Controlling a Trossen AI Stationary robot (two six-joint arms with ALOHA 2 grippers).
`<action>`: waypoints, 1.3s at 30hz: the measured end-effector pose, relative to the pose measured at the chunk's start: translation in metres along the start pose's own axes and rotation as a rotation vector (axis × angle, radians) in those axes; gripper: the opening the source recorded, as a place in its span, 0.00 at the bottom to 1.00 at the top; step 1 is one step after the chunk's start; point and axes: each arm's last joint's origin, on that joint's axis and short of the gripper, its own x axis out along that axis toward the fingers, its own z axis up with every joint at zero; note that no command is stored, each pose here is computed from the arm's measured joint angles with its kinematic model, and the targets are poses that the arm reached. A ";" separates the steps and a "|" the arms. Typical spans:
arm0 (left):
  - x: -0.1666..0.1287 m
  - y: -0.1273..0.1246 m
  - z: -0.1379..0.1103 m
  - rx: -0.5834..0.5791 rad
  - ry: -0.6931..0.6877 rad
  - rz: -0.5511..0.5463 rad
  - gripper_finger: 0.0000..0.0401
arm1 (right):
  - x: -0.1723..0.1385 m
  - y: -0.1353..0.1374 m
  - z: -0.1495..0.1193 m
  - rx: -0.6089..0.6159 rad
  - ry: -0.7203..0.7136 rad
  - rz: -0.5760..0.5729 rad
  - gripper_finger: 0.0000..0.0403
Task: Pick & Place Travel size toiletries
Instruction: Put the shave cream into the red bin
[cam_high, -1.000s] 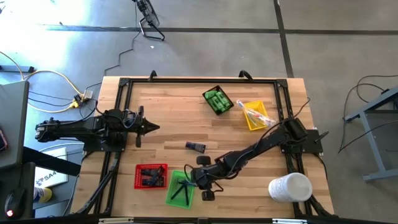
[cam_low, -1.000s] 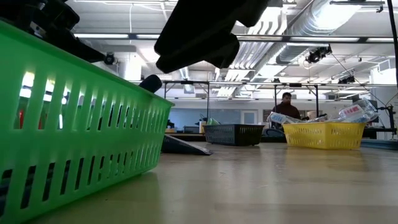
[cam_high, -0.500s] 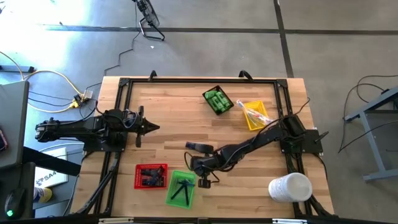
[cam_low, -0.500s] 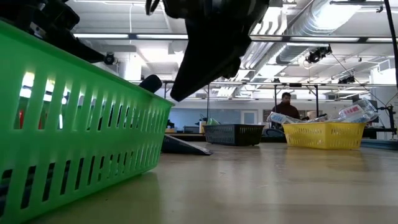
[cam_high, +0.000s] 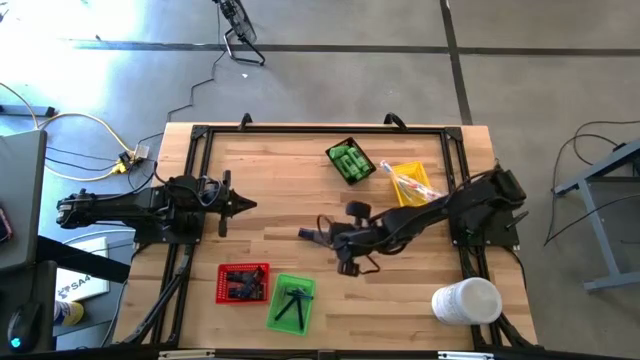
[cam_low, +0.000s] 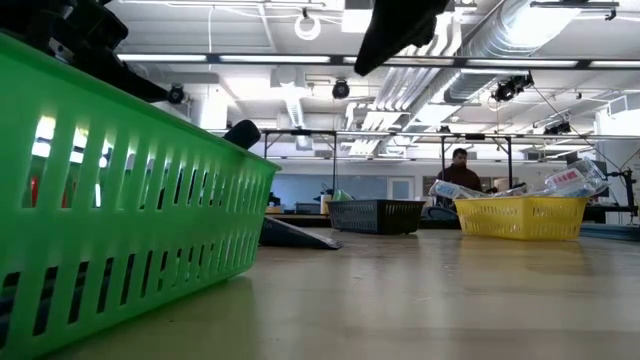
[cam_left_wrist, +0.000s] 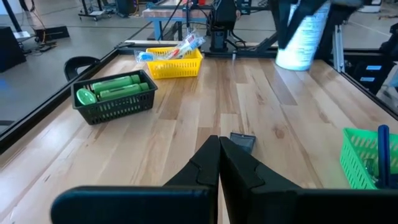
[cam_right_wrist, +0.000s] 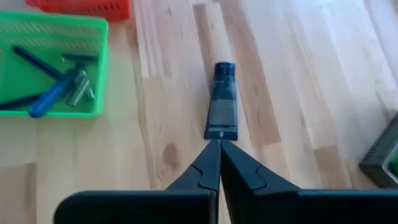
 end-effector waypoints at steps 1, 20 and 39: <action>0.000 0.000 0.000 0.000 0.000 0.000 0.01 | -0.004 -0.002 0.000 0.004 -0.010 -0.004 0.01; 0.000 0.000 -0.002 0.019 0.017 -0.005 0.01 | 0.011 -0.044 -0.070 0.100 -0.109 0.070 0.01; 0.000 0.000 -0.004 0.017 0.047 -0.005 0.01 | -0.031 -0.120 -0.140 0.070 -0.375 0.103 0.01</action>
